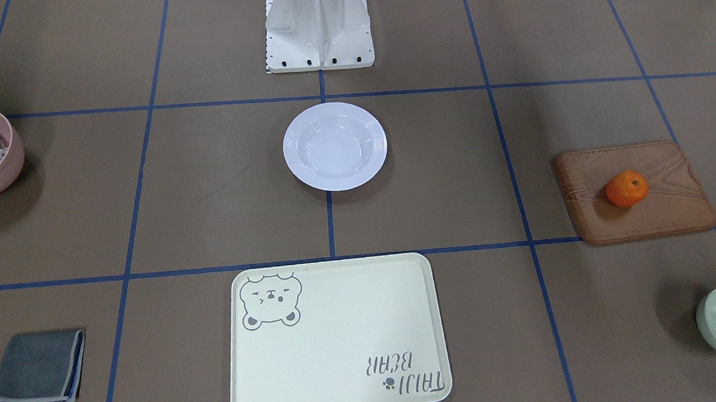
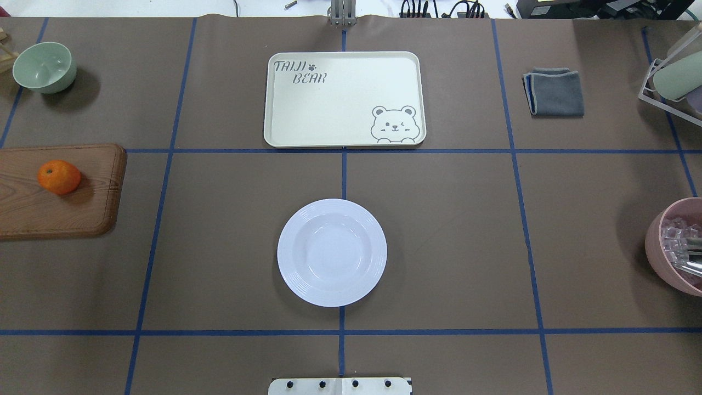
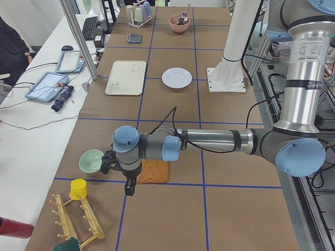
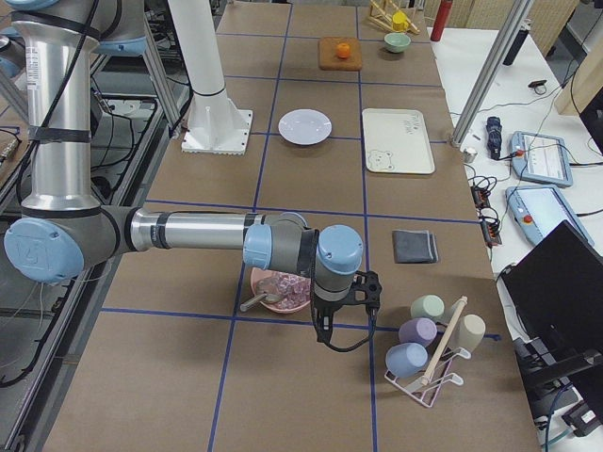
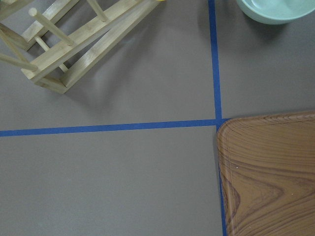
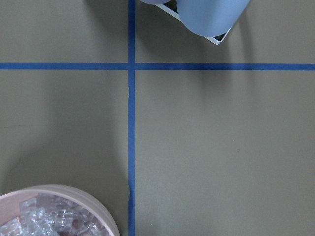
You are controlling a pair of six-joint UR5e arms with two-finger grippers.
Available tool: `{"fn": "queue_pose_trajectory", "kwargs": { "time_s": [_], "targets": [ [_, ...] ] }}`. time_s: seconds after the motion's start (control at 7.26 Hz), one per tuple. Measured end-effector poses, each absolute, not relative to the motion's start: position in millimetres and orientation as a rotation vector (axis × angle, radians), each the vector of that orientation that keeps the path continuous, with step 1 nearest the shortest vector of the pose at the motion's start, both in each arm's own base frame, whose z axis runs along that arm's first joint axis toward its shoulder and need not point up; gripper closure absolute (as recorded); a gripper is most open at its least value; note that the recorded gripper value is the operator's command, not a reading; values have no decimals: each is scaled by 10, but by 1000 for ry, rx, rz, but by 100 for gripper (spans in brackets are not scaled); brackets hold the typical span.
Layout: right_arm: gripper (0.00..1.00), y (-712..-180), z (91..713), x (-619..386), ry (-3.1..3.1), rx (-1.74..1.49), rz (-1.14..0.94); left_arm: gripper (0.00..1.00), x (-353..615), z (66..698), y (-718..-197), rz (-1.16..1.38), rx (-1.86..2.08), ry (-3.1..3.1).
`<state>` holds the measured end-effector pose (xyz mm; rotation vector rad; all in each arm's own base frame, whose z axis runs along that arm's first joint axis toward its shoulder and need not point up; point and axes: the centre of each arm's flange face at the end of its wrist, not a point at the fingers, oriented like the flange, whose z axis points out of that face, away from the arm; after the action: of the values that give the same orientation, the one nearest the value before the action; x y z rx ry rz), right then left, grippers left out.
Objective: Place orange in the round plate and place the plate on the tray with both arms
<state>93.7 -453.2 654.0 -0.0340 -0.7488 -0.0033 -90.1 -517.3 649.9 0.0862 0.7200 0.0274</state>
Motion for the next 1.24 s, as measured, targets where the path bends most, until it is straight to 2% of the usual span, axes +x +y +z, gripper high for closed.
{"fn": "queue_pose_trajectory", "kwargs": {
  "time_s": [1.24],
  "targets": [
    [0,-4555,6486,948,-735,-23,-6,2,-892,6585,-5069,35,85,717]
  ]
}}
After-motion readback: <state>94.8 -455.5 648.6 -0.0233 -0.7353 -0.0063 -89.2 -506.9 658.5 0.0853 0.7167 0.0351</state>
